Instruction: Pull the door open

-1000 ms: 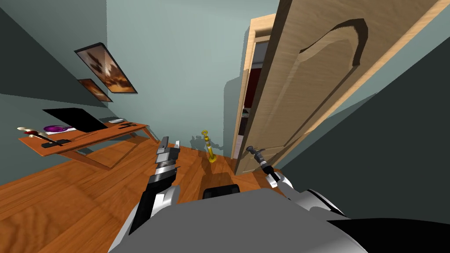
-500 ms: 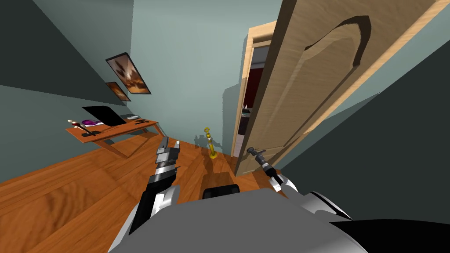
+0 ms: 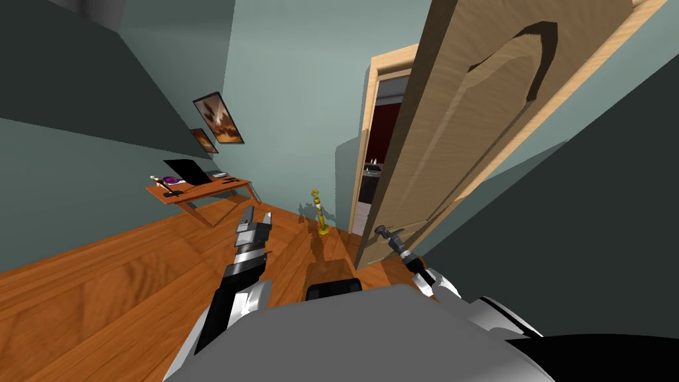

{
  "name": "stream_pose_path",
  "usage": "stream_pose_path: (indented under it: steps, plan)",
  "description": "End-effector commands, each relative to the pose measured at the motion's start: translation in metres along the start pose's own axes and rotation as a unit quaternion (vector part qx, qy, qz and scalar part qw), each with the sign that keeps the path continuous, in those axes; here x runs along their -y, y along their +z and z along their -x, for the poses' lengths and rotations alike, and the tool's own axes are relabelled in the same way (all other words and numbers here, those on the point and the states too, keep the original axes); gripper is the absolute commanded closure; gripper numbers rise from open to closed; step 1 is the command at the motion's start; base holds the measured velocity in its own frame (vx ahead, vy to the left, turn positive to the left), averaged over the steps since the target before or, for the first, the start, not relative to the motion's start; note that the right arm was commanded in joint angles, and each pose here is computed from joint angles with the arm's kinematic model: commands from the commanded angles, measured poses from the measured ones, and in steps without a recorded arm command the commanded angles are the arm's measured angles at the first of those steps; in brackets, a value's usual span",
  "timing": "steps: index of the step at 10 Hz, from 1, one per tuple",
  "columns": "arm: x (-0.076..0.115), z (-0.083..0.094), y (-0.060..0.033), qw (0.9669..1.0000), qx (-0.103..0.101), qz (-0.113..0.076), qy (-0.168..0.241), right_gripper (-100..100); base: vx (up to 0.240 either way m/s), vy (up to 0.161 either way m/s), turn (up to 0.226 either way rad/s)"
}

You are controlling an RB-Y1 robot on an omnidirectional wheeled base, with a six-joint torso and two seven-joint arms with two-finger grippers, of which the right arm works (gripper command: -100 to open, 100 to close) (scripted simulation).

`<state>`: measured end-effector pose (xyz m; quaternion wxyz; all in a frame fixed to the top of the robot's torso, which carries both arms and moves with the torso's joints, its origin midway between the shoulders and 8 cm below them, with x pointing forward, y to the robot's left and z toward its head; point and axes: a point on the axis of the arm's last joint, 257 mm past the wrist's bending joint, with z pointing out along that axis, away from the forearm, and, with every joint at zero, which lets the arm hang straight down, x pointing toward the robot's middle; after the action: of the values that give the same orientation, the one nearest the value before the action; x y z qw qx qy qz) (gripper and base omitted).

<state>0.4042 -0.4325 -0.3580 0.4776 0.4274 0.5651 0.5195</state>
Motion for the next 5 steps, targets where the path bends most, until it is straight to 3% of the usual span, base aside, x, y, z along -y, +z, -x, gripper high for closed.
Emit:
stream_pose_path:
  steps: [1,2,3,5]
  plan:
    - [-0.002,0.005,-0.0043,1.0000,-0.002,0.002,-0.003,100,-0.118,-0.053,0.064]
    - [0.000,0.000,-0.0029,1.0000,-0.003,0.000,0.000,100,-0.045,-0.018,0.013]
    - [0.001,0.002,-0.0118,1.0000,-0.005,0.000,0.001,100,-0.123,-0.082,0.199]
    - [0.001,0.004,-0.0186,1.0000,-0.007,0.001,0.000,100,-0.180,-0.104,0.189]
